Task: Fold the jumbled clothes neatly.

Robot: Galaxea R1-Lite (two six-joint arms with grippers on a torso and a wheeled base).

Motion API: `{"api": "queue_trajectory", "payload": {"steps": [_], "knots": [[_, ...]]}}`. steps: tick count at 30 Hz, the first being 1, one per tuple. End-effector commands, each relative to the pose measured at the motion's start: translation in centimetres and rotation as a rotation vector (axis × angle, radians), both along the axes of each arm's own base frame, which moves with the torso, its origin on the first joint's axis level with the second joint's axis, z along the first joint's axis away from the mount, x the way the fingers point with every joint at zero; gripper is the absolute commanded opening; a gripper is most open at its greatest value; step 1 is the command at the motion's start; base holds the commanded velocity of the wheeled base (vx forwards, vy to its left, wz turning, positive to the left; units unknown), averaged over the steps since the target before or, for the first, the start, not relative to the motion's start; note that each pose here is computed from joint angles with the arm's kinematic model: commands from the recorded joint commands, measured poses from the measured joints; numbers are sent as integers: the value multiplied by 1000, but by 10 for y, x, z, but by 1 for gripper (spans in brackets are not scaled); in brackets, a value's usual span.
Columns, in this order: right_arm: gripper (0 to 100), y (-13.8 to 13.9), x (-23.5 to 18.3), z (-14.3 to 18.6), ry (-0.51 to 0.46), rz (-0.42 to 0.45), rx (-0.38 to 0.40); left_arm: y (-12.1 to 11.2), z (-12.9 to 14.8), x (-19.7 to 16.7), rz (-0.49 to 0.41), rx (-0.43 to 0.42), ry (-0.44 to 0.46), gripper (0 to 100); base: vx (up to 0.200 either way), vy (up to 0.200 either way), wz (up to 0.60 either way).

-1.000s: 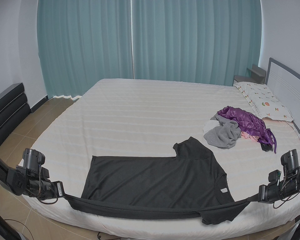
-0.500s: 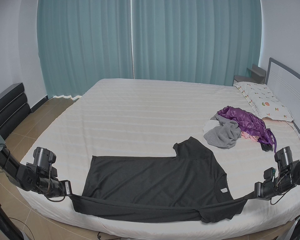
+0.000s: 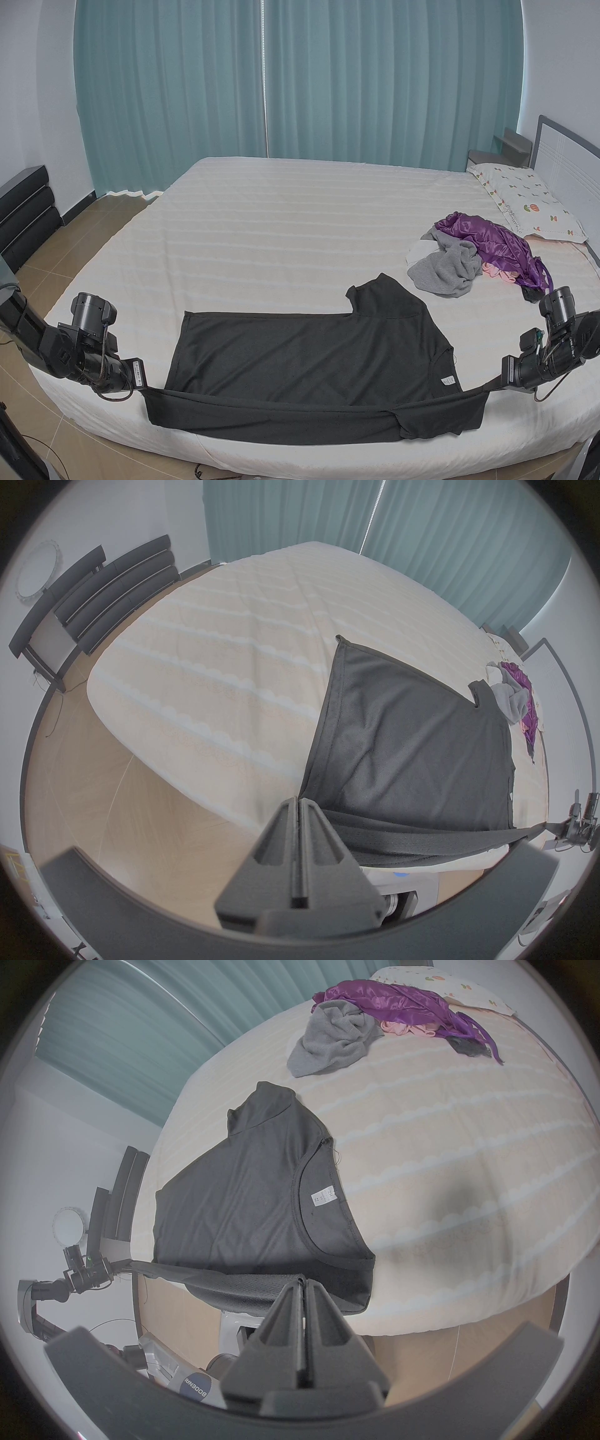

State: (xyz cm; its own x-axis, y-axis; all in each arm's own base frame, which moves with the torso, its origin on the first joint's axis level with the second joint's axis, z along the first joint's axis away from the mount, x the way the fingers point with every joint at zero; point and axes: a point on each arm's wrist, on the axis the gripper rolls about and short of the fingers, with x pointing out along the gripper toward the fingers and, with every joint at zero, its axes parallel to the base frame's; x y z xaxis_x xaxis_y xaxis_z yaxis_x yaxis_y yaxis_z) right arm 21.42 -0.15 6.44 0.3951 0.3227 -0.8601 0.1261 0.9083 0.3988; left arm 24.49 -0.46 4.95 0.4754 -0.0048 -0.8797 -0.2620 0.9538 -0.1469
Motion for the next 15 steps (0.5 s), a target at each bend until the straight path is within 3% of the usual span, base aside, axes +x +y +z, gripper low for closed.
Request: {"api": "queue_trajectory", "payload": {"steps": [1, 15], "knots": [[0, 0, 10, -7, 22, -3, 3, -1, -8, 8, -1, 0, 23, 0, 0, 0, 0], [0, 5, 45, -31, 37, 17, 4, -2, -39, 47, 27, -13, 75, 0, 0, 0, 0]]}}
